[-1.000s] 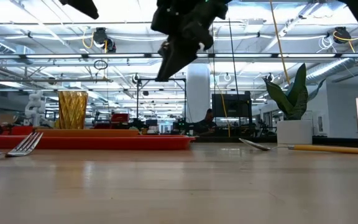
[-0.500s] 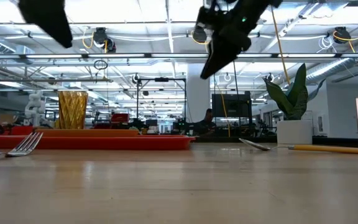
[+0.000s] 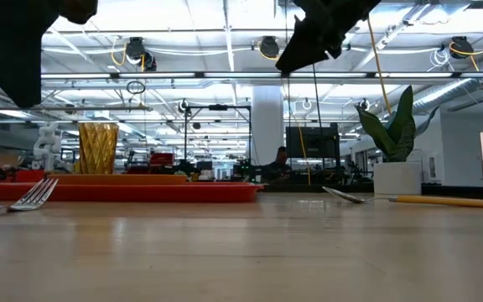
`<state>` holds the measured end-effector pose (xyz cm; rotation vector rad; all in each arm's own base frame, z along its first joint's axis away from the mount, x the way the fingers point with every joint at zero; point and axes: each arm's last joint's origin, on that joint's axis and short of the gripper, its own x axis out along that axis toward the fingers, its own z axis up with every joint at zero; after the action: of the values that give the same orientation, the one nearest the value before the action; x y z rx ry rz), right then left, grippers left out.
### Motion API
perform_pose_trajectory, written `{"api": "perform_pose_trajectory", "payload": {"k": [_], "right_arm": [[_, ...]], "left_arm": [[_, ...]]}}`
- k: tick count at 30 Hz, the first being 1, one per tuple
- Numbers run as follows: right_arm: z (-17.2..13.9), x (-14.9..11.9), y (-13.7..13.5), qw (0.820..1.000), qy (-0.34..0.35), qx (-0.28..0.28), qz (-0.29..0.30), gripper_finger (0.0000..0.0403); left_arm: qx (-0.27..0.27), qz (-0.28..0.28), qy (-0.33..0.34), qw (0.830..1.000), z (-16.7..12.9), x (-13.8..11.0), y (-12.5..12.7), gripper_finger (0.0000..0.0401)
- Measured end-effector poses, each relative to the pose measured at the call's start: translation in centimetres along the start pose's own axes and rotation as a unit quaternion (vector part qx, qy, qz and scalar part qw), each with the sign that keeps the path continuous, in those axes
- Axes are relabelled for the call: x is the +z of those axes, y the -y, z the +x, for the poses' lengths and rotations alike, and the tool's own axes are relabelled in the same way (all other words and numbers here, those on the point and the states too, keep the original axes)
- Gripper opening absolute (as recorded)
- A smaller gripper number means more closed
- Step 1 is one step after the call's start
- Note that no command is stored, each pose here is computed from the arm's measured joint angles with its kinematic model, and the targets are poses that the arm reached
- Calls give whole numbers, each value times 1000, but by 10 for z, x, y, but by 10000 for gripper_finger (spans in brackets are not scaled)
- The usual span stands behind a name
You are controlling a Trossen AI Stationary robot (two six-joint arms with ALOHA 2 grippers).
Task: Pick and place plate/cup/fork/spoon on tray
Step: Put the pink fork on the red tray to the right of the orange plate
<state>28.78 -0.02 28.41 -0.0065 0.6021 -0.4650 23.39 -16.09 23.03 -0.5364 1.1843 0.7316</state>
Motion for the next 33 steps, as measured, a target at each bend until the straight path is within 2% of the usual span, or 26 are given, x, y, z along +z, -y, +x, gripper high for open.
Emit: {"api": "perform_pose_trajectory", "payload": {"k": [9, 19, 25, 33], "right_arm": [[1, -7, -27, 999, -3, 32, -1, 141], [-11, -3, -50, 996, 43, 72, -14, 141], [-19, -8, -60, 996, 44, 67, -32, 141], [-26, -11, -70, 993, 50, 85, -66, 141]], "left_arm": [[15, -105, 1, 994, 1, -1, -4, 113], [29, -196, -18, 980, 23, -20, -12, 113], [-12, -222, -25, 975, 38, -28, -4, 113], [16, -243, -33, 969, 61, -36, 4, 113]]}}
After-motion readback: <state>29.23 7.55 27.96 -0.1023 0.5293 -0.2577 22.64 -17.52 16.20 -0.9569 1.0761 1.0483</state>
